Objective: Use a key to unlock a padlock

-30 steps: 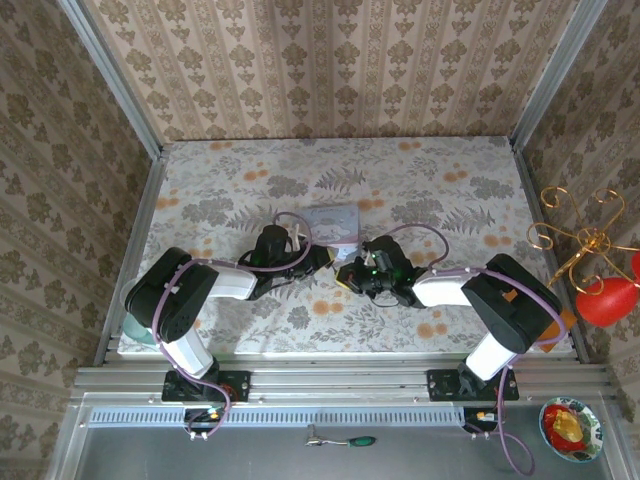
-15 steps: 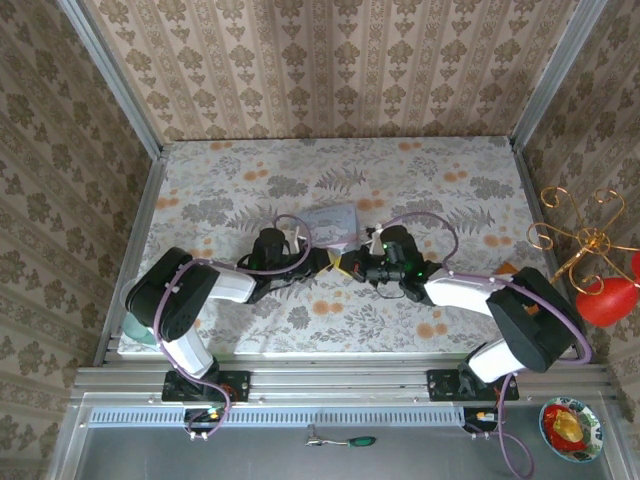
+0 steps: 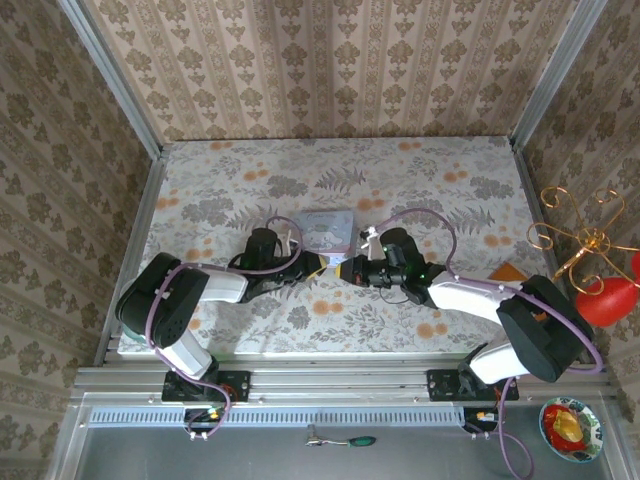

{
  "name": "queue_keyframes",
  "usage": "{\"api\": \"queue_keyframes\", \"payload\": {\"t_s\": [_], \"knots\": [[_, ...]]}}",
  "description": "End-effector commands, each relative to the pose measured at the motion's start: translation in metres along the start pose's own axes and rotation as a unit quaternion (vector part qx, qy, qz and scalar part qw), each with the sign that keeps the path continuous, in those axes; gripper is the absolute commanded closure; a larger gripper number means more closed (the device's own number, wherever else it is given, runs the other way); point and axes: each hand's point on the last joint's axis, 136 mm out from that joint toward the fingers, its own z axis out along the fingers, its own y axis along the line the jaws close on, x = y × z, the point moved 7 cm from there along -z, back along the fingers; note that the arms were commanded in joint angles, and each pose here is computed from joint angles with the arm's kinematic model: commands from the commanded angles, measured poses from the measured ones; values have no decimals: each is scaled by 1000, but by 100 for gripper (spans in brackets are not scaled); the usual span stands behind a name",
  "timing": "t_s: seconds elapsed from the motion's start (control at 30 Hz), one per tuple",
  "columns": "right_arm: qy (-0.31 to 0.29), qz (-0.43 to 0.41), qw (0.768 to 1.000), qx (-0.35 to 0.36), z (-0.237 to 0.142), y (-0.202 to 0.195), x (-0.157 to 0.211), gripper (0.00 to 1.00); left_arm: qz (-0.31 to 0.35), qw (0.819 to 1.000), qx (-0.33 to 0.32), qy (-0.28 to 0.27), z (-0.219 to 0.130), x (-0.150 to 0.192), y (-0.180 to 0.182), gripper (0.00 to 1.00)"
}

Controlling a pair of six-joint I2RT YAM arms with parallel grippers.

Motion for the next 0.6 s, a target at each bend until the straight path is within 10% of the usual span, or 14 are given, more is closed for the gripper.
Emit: {"api": "queue_keyframes", "payload": {"t_s": [0.0,0.27,0.57], "knots": [[10,-107,994,-21,-9,17,8,100,11,999,-31,16,-3,0,-2,93],[24,-240,970,13,-16,24,34,100,17,995,-94,37,-3,4,8,88],[37,-372,926,59,-12,25,62,100,40,989,-133,47,-15,13,10,57]]}}
